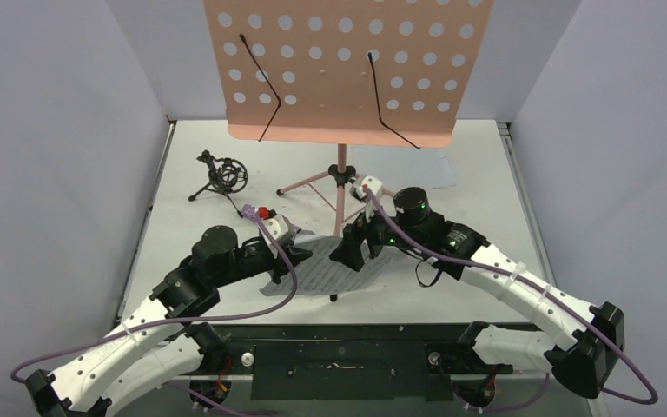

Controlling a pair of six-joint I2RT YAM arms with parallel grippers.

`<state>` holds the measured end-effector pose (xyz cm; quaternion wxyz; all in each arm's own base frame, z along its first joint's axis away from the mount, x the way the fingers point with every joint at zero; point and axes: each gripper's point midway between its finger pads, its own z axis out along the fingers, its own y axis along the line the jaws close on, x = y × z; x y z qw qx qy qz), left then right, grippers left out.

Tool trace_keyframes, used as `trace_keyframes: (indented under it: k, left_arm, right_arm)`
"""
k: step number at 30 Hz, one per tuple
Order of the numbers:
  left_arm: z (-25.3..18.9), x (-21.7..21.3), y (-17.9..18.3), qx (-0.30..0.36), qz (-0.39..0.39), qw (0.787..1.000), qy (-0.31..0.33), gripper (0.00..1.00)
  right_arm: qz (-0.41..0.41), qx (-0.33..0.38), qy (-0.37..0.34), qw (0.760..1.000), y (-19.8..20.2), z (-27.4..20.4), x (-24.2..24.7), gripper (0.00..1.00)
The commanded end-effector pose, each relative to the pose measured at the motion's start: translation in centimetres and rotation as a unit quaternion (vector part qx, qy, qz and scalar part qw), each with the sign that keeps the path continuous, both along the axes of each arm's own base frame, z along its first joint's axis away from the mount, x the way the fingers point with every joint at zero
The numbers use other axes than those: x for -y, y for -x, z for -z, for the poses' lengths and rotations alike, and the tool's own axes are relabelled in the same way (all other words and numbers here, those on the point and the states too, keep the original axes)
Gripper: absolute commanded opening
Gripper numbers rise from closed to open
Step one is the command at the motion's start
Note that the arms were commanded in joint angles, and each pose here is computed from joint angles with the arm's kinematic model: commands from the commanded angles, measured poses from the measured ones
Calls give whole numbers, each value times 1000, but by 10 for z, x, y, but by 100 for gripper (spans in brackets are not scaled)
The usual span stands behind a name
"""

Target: Set up the instrument practice props

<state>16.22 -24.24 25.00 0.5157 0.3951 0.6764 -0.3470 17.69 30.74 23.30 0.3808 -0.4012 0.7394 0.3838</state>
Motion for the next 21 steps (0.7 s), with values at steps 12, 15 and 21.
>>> trace_keyframes:
  k: [12, 15, 21]
  left_arm:
    - [-126, -38, -29, 0, -146, 893, 426, 0]
    - [-144, -47, -25, 3, -138, 866, 480, 0]
    - [-159, -48, -22, -9, -116, 838, 533, 0]
  right_arm:
    - [284, -106, -198, 932, -101, -21, 125, 90]
    - [233, -127, -260, 928, -89, -31, 108, 90]
    - [112, -118, -412, 896, -49, -78, 87, 90]
